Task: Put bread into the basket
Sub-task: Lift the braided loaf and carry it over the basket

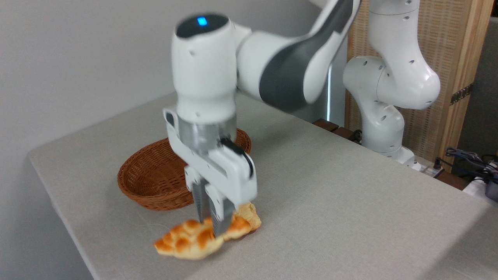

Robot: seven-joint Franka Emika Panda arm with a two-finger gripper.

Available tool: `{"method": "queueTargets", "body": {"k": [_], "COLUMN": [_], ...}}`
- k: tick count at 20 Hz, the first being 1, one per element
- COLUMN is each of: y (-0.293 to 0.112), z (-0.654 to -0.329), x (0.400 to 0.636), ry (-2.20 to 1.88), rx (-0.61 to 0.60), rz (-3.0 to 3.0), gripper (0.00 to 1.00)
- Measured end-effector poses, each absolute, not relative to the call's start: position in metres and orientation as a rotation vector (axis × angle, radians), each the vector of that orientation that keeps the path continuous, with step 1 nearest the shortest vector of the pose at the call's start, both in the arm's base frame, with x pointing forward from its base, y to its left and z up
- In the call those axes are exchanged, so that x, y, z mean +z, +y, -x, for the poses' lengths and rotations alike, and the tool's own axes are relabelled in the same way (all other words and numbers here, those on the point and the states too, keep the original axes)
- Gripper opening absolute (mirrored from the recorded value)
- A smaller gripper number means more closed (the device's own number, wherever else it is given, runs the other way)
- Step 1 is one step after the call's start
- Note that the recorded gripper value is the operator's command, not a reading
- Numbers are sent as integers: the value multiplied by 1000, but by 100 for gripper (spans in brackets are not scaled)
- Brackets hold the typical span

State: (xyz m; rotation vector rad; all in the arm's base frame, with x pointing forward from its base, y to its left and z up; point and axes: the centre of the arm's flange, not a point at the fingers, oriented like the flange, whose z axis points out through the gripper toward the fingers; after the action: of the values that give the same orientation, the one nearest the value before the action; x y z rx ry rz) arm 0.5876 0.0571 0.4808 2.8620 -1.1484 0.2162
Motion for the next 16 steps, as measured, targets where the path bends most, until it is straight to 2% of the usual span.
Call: {"method": "queueTargets", "body": {"k": [2,4,11,14,16], "y": [40,13,-112,-154,-166], "z": [-590,-590,-567,-558,-556], "x": [505,518,562,558,551], "ry": [-1112,-1073,-1098,-1160,-1189], "rx": [234,239,168,139,118], "rz": [-2832,-2811,-2738,-2709,-2697], "gripper": [38,39,41,53,69]}}
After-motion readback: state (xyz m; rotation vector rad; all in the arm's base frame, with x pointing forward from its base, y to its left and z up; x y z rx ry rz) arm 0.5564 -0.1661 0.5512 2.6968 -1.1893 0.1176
